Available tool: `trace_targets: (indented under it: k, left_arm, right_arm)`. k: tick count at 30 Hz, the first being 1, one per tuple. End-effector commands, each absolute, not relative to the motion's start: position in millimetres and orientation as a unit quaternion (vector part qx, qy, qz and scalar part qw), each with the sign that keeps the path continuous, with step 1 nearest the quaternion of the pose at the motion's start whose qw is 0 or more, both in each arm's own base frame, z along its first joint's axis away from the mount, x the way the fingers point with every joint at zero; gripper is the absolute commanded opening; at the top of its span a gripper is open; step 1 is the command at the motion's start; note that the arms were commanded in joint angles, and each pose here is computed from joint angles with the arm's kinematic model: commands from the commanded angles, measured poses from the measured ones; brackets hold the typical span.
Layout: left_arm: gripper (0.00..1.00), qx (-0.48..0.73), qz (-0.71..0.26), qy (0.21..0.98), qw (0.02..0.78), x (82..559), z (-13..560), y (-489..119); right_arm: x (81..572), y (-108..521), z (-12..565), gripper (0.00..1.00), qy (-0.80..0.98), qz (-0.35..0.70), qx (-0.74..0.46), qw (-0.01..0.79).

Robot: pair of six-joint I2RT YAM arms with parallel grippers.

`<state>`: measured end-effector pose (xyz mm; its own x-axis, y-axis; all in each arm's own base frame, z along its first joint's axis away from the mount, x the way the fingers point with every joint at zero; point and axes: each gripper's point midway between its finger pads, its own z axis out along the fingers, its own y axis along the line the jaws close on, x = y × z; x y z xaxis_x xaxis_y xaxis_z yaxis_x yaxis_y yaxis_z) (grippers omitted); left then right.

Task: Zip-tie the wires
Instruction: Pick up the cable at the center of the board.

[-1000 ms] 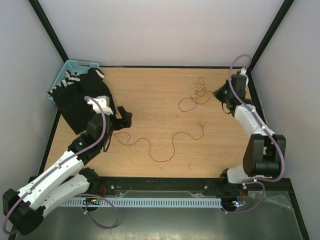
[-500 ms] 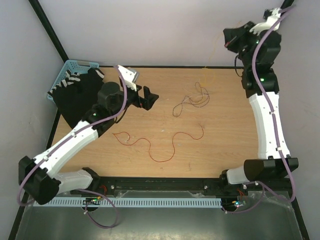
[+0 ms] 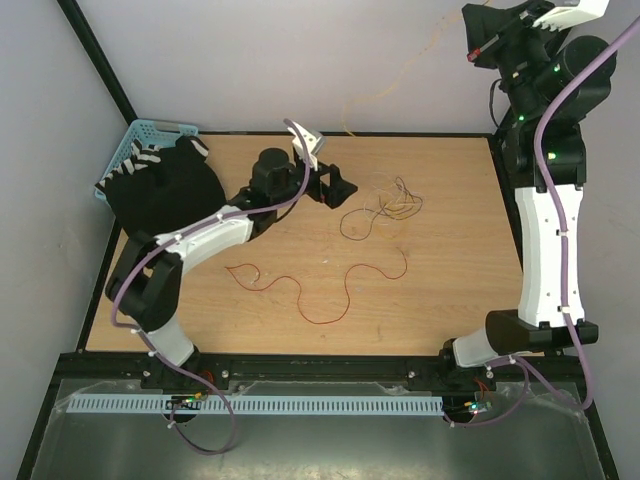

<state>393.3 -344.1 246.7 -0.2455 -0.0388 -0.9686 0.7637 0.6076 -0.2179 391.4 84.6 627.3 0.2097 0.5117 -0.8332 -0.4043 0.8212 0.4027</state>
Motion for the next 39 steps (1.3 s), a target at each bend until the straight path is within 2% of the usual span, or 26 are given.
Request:
trace_targets:
  k: [1, 7, 17, 22, 30, 39]
  left_arm:
    - [0.99, 0.250, -0.402, 0.617, 0.629, 403.3, 297.1, -361.6]
    - [0.99, 0.248, -0.433, 0.604, 0.622, 380.4, 286.0, -355.7]
    - [0.99, 0.288, -0.460, 0.624, 0.563, 312.1, 235.4, -337.9]
    - [0.99, 0.306, -0.459, 0.595, 0.584, 301.6, 254.3, -334.2]
    - [0.99, 0.336, -0.435, 0.558, 0.622, 316.7, 280.8, -343.4]
    - [0.99, 0.313, -0.351, 0.593, 0.654, 384.6, 251.4, -353.4]
  right_arm:
    - [363.5, 87.0, 649.3, 0.00, 0.531, 0.296, 0.020, 0.794]
    - [345.3, 83.6, 645.9, 0.00, 0.531, 0.288, 0.019, 0.797]
    - [331.1, 93.0, 632.7, 0.00, 0.542, 0.308, 0.000, 0.782]
    - [318.2, 97.0, 631.5, 0.00, 0.541, 0.322, -0.006, 0.777]
    - [295.9, 100.0, 634.2, 0.00, 0.534, 0.340, -0.011, 0.774]
    - [277.6, 109.1, 636.7, 0.00, 0.521, 0.373, -0.027, 0.767]
